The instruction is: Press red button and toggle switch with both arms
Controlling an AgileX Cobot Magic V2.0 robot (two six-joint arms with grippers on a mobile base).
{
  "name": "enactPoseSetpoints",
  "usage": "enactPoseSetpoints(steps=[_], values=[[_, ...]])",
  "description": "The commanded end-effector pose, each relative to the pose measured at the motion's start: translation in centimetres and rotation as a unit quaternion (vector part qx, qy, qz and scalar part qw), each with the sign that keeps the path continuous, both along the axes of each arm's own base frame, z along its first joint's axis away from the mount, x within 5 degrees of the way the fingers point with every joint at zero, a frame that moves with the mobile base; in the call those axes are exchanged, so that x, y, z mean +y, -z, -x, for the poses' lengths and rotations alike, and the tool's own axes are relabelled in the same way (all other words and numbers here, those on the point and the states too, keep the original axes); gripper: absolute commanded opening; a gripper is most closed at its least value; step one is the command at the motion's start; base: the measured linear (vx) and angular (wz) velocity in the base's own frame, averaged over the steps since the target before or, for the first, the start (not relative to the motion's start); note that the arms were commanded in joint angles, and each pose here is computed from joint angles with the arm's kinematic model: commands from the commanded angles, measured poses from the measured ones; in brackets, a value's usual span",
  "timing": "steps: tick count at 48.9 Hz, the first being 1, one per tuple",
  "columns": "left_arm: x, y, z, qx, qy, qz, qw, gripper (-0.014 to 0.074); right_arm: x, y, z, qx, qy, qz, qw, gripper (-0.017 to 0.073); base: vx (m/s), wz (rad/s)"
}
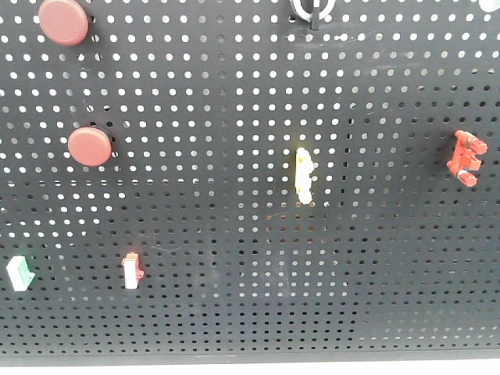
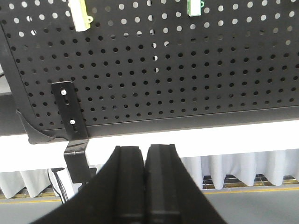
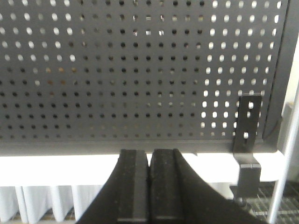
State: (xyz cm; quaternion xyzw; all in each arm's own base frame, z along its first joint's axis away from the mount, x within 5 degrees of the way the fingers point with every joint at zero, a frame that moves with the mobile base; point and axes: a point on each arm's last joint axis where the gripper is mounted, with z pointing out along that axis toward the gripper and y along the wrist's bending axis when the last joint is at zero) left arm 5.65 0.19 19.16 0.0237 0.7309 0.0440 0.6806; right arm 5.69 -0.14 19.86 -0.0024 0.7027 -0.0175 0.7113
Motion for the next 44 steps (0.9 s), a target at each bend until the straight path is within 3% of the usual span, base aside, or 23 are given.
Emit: enactPoseSetpoints(steps=[1, 14, 19, 22, 27, 34, 38, 44], values=[[0.0, 0.3, -0.1, -0.032, 0.001, 0.007, 0.999, 0.0002, 0.1, -0.6, 0.1, -0.051, -0.006, 0.007, 0.999, 0.0000, 0.00, 0.00], [0.0, -1.7, 0.1, -0.139, 0.002, 0.008, 0.990, 0.0002, 0.3, -2.2, 0.4, -0.130, -0.015, 0.007, 0.991, 0.0000, 0.00, 0.00], [0.0, -4.0, 0.6, -0.221, 0.008, 0.068, 0.973, 0.0002, 0.3, -4.1, 0.9, -0.165, -0.017, 0.001, 0.986, 0.0000, 0.00, 0.00], [0.0, -5.8, 1.2, -0.261, 0.014, 0.082, 0.962, 0.0002, 0.3, -5.8, 1.1, -0.172, -0.015, 0.004, 0.985, 0.0000, 0.00, 0.00], [-0.1, -9.9, 2.4, -0.299, 0.017, 0.054, 0.953, 0.0002, 0.2, -9.9, 1.7, -0.179, -0.008, 0.013, 0.984, 0.0000, 0.00, 0.00], [-0.2, -16.5, 4.0, -0.309, 0.009, -0.004, 0.951, 0.0002, 0.1, -16.0, 1.6, -0.197, -0.005, 0.011, 0.980, 0.0000, 0.00, 0.00], [-0.2, -20.8, 4.4, -0.313, 0.004, -0.013, 0.950, 0.0002, 0.1, -19.3, 1.1, -0.212, -0.005, 0.011, 0.977, 0.0000, 0.00, 0.00], [-0.1, -24.4, 3.1, -0.288, 0.000, -0.011, 0.958, 0.0002, 0.1, -22.2, -0.6, -0.210, -0.005, 0.012, 0.978, 0.0000, 0.00, 0.00]])
